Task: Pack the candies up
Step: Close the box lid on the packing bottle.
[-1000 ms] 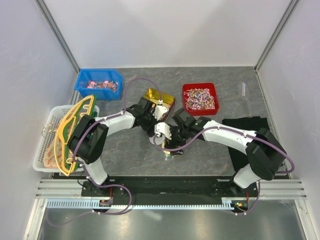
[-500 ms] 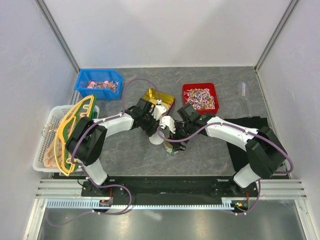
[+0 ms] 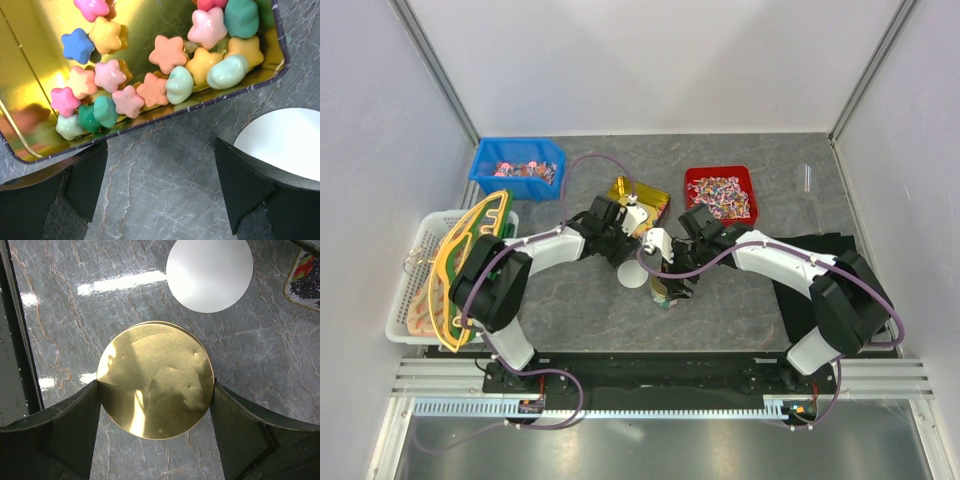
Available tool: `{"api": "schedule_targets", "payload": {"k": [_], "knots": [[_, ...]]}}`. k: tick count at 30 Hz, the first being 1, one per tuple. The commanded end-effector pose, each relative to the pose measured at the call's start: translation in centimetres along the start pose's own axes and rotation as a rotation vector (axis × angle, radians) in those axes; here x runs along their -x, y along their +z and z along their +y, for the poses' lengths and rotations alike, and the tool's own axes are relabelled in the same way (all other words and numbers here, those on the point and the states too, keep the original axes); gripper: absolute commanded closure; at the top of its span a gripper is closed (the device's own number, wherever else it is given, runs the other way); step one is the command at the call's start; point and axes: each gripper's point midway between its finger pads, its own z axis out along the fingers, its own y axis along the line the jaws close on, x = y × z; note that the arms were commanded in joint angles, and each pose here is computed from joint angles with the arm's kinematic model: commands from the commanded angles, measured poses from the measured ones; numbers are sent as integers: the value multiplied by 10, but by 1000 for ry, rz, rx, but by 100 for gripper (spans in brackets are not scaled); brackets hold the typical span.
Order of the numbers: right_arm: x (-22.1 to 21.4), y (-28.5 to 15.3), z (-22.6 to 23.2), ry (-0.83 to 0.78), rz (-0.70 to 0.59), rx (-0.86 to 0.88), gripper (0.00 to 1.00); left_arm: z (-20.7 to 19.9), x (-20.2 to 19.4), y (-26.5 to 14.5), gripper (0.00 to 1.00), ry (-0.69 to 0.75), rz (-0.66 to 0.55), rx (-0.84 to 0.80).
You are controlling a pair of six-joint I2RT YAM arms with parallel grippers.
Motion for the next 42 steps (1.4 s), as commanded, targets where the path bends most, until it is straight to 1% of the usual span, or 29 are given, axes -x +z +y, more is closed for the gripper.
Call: {"api": "schedule_targets", "payload": {"k": [1, 2, 4, 5, 8, 11, 17, 22, 25, 36, 42], "knots": [[-5, -4, 5, 16, 22, 28, 50, -15, 1, -13, 6, 9, -55, -87], [-3, -5, 7, 16, 16, 30, 50, -23, 10, -20, 6, 11, -100, -137], [0, -7, 8, 14, 4, 33, 49, -32, 14, -27, 6, 22, -133, -186], [2, -7, 9, 12, -3, 42, 48, -39, 20, -33, 6, 26, -171, -230], [6, -9, 12, 15, -14, 58, 48, -58, 25, -45, 6, 41, -221, -330], [9, -10, 15, 12, -17, 68, 49, -69, 32, -58, 6, 59, -274, -395], [9, -9, 16, 7, -15, 66, 49, -86, 32, -68, 6, 77, -320, -483], [6, -7, 11, 7, -8, 33, 49, -83, 32, -60, 7, 50, -296, -465], [5, -6, 11, -22, 0, 2, 50, -81, 32, -60, 7, 45, -295, -456], [-1, 0, 14, -73, 35, -18, 48, -75, 31, -54, 7, 30, -271, -423], [-7, 3, 14, -79, 59, -24, 39, -75, 31, -53, 7, 29, -269, -426]]}}
